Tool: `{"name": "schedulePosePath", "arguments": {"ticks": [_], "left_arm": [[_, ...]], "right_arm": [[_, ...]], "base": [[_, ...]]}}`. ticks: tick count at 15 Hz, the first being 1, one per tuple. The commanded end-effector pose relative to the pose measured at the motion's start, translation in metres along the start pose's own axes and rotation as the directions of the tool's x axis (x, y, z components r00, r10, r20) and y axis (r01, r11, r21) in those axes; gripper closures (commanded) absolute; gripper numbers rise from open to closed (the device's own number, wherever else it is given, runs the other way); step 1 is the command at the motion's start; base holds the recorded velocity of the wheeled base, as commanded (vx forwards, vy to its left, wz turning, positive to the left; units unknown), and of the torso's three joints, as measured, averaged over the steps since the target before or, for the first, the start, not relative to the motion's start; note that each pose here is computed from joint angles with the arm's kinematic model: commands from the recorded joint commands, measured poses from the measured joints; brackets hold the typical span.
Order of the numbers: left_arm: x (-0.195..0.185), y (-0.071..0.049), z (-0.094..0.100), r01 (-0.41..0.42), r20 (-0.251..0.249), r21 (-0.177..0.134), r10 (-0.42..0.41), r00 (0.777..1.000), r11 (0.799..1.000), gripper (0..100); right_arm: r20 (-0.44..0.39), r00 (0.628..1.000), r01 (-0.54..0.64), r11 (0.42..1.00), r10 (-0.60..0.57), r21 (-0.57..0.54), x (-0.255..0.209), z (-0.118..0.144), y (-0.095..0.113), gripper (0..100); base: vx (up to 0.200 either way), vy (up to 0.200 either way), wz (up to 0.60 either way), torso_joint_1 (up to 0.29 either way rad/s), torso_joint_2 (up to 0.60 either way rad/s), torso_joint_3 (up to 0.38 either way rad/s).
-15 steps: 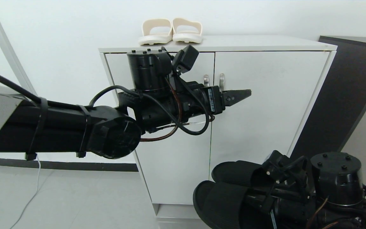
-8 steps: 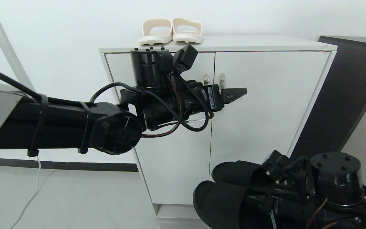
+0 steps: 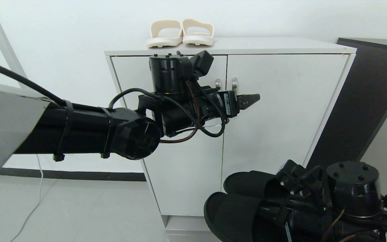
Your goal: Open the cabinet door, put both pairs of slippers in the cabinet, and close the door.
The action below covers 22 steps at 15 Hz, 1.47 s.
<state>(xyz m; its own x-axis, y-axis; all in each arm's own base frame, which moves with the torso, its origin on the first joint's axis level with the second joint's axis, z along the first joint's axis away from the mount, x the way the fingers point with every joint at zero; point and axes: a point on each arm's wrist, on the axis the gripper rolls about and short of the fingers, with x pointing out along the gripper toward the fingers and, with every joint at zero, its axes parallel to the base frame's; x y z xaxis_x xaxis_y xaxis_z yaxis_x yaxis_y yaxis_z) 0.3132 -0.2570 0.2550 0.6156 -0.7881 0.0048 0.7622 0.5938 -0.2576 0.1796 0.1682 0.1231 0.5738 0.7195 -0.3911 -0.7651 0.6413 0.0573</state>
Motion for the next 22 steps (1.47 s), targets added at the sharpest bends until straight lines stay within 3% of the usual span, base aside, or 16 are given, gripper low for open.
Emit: {"name": "schedulePosePath", "arguments": {"ticks": [1, 11, 12, 22], "left_arm": [[0.005, 0.002, -0.002, -0.002, -0.003, -0.001, 0.002, 1.0, 1.0, 0], [0.019, 0.01, 0.001, -0.016, -0.015, -0.006, 0.016, 1.0, 1.0, 0], [0.019, 0.01, 0.001, -0.017, -0.016, -0.007, 0.016, 1.0, 1.0, 100], [0.001, 0.002, 0.001, -0.013, -0.031, -0.008, 0.012, 0.999, 1.0, 100]], "right_arm": [[-0.006, 1.0, -0.004, 1.0, 0.004, -0.001, 0.002, -0.001, 0.001, 100], [-0.005, 1.0, -0.004, 1.0, 0.004, -0.001, 0.001, -0.001, 0.001, 100], [-0.005, 1.0, -0.006, 1.0, 0.006, -0.002, 0.002, -0.001, 0.001, 100], [-0.025, 0.999, -0.038, 0.999, 0.038, -0.012, 0.001, -0.006, 0.009, 100]], "base": [[0.0, 0.0, 0.0, 0.0, 0.0, 0.0], [0.0, 0.0, 0.0, 0.0, 0.0, 0.0], [0.0, 0.0, 0.0, 0.0, 0.0, 0.0], [0.0, 0.0, 0.0, 0.0, 0.0, 0.0]]}}
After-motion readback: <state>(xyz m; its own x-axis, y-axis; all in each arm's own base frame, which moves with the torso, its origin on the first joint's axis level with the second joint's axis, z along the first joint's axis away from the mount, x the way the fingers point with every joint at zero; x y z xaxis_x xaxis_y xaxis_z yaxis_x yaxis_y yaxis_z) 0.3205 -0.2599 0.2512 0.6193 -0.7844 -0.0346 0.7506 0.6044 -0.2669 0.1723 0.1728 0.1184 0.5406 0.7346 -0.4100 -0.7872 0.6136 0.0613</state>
